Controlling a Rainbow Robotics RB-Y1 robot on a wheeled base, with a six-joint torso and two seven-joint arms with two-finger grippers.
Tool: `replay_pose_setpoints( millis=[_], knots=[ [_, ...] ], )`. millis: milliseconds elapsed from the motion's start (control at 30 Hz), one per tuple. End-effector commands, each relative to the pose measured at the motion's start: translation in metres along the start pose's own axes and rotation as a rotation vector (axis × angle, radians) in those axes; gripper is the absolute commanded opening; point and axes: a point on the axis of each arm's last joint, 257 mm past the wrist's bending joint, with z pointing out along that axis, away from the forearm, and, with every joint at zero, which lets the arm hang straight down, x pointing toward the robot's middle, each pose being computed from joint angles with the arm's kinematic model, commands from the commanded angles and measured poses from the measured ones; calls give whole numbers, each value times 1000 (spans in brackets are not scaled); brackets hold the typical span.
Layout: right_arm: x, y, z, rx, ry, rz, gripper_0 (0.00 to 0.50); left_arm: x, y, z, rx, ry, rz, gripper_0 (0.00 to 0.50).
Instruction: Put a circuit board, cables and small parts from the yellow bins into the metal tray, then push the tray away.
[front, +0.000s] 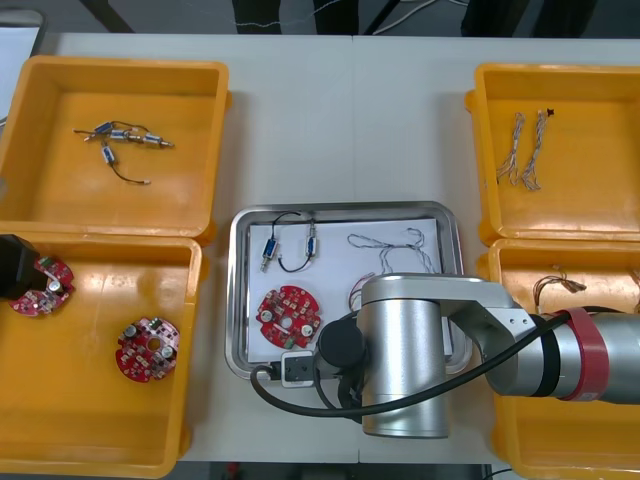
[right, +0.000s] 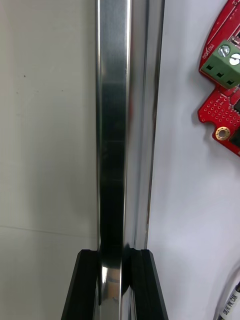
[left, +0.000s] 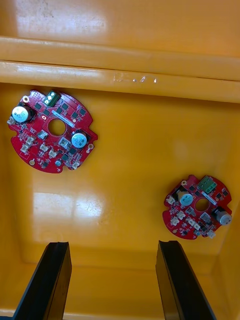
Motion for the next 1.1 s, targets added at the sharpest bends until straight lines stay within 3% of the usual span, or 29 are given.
replay_pose_setpoints(
  millis=[33,500,1100],
  knots=[
    [-22,0,-15,15,-49,-29,0,-5,9,-8,-24,-36,73,500],
    [-9,-30,-19,11,-9,-18,0,-5,9,-8,-24,-36,73,500],
    [1,-82,-27,61,22,12,0,-5,9,-8,-24,-36,73,500]
  ],
)
